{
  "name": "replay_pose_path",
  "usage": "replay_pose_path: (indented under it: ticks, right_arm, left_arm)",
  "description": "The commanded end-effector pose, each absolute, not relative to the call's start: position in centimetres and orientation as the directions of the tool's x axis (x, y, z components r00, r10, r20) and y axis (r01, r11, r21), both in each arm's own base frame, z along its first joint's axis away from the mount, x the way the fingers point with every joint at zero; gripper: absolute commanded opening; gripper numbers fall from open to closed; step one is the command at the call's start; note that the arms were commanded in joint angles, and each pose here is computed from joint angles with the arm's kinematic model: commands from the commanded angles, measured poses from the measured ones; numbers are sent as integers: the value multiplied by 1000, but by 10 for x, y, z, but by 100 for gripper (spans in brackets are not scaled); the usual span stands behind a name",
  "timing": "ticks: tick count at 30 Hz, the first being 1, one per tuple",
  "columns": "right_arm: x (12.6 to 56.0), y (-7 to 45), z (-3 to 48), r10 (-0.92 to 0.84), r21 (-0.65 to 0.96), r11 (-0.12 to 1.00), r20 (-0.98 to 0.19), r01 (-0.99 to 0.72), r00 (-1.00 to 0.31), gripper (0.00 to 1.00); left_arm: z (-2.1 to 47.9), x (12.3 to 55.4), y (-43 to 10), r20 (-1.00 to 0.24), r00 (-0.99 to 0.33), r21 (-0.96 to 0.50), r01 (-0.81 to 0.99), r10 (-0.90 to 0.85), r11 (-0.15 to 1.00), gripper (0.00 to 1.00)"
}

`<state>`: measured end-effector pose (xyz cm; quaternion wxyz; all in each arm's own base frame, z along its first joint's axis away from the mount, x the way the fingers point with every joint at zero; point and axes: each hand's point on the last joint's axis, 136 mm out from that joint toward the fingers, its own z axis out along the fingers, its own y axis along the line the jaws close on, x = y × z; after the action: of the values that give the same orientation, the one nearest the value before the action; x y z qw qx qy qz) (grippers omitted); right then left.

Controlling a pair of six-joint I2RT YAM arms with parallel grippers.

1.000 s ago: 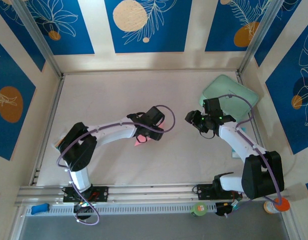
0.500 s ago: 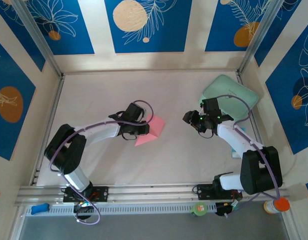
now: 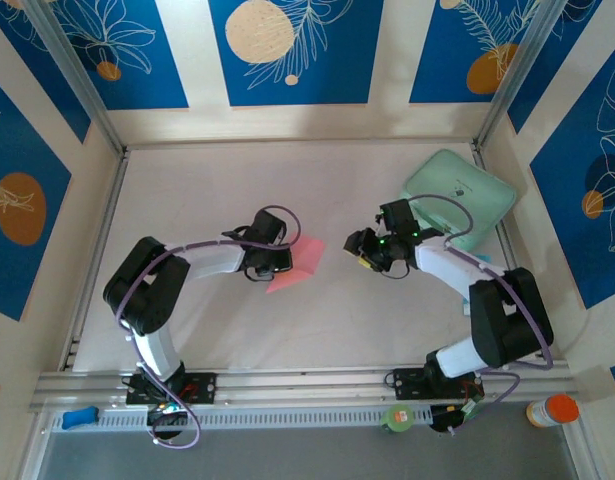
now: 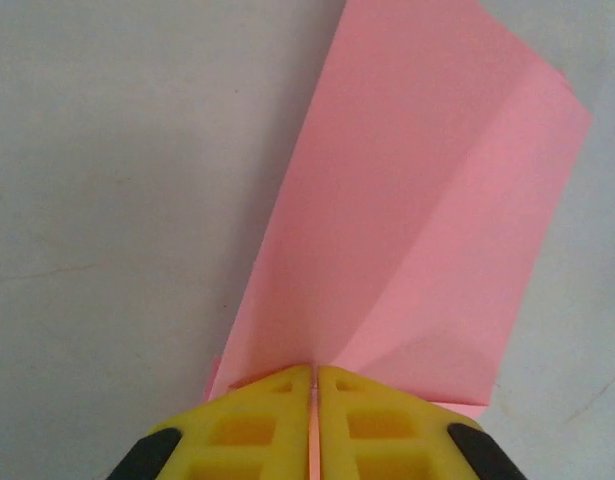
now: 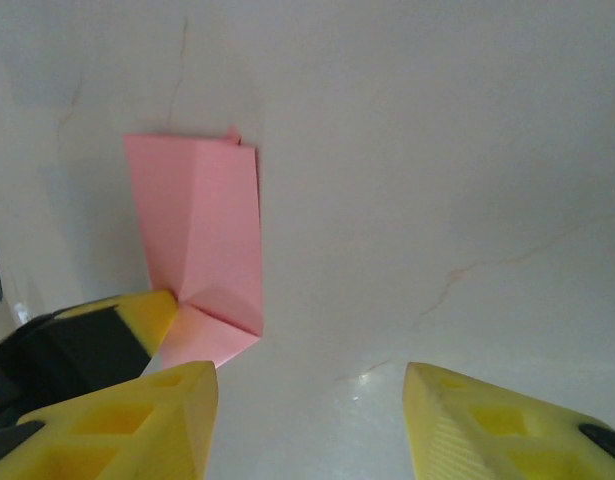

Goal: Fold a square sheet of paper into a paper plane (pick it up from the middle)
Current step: Move the paper to the center of the table, then fold the wing for the fifth time at the center of the table.

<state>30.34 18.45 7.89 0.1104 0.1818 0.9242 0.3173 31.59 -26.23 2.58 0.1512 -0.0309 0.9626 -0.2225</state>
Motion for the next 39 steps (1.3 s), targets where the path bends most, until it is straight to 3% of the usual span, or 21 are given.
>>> replay_pose_path:
  ticks: [1,16,39]
  right_arm:
    - [301,218,84,391,673,680,4,291,-921,51]
    - [292,281,39,370,564,722,175,401,-912,48]
    - [304,297,29,306,589,727,180,352,-935,37]
  left_arm:
    - [8,312,-253,-223,-958,-438,-67,-180,897,10]
    - [-18,295,-237,-51,-940,-519,-264,-338,813,12]
    - [-23,290,-235,-23,-941,-502,-281,-337,818,13]
